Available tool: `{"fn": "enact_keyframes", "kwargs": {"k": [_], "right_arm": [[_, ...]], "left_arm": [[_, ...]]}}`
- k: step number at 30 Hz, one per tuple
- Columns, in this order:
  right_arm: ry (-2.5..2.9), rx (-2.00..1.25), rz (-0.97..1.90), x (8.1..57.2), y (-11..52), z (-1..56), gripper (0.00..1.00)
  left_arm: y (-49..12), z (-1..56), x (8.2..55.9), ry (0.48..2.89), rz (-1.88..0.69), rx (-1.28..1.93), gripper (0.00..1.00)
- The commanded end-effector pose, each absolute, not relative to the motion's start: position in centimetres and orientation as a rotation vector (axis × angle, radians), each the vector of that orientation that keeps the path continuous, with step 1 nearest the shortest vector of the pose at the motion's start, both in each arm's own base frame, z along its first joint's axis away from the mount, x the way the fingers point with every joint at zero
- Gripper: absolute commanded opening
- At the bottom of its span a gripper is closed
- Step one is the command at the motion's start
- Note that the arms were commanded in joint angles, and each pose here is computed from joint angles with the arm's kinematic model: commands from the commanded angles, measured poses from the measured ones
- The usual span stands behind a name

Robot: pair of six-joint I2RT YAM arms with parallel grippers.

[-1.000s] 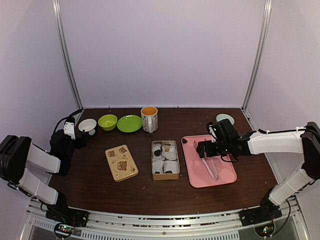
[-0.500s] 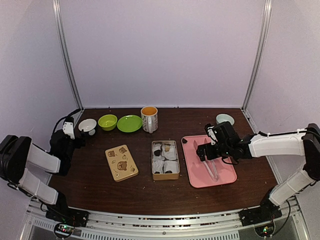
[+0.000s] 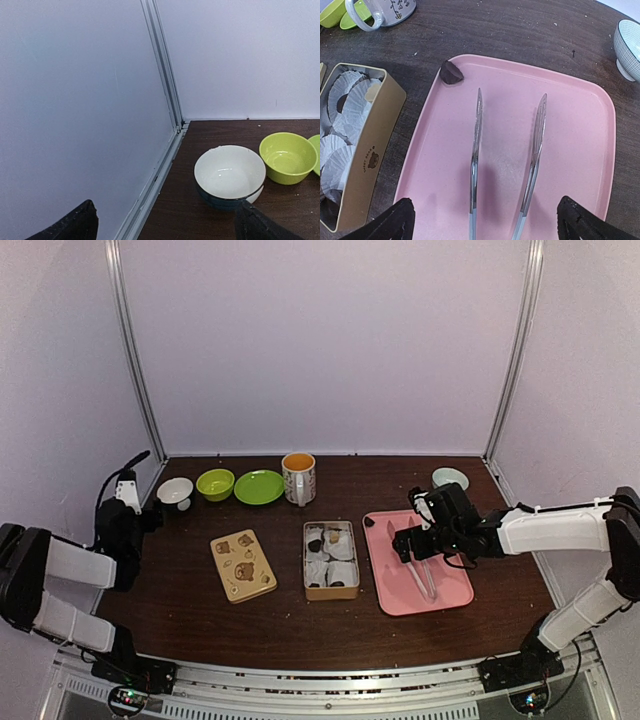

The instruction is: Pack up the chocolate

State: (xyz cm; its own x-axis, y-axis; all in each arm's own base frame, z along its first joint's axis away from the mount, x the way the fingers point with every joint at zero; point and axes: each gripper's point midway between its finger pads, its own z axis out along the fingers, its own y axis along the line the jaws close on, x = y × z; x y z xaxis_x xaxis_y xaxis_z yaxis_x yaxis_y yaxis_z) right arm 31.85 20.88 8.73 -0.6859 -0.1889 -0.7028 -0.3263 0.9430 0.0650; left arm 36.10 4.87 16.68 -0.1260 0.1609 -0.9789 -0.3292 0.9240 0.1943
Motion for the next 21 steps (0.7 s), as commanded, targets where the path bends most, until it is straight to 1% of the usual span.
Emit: {"fn": "enact_keyframes", "kwargs": {"k": [1, 6, 12, 15, 17, 21], "right_arm": [[2.298, -0.399, 0.262, 32.2, 21.8, 10.6, 1.0], [2.24, -0.43, 0.384, 31.8, 24.1, 13.7, 1.0], [2.197, -0.492, 0.489, 31.0, 29.0, 17.1, 1.0], [2.182, -0.541, 0.516, 30.0, 31.6, 18.1, 1.0], [2.172, -0.585, 0.53, 29.0, 33.4, 18.6, 1.0], [2.174, -0.619, 0.559, 27.6, 35.9, 19.0, 1.0]], "left_arm": [[4.9, 20.0, 35.8, 1.643, 0.425, -0.166, 0.98], [4.8, 21.0, 34.6, 1.757, 0.295, -0.303, 0.98], [2.9, 21.1, 32.5, 1.831, 0.032, -0.44, 0.98], [1.3, 20.6, 31.6, 1.858, -0.092, -0.422, 0.98], [-0.4, 20.7, 31.3, 1.875, -0.184, -0.344, 0.98], [-2.4, 18.7, 30.9, 2.012, -0.296, -0.311, 0.98]]}}
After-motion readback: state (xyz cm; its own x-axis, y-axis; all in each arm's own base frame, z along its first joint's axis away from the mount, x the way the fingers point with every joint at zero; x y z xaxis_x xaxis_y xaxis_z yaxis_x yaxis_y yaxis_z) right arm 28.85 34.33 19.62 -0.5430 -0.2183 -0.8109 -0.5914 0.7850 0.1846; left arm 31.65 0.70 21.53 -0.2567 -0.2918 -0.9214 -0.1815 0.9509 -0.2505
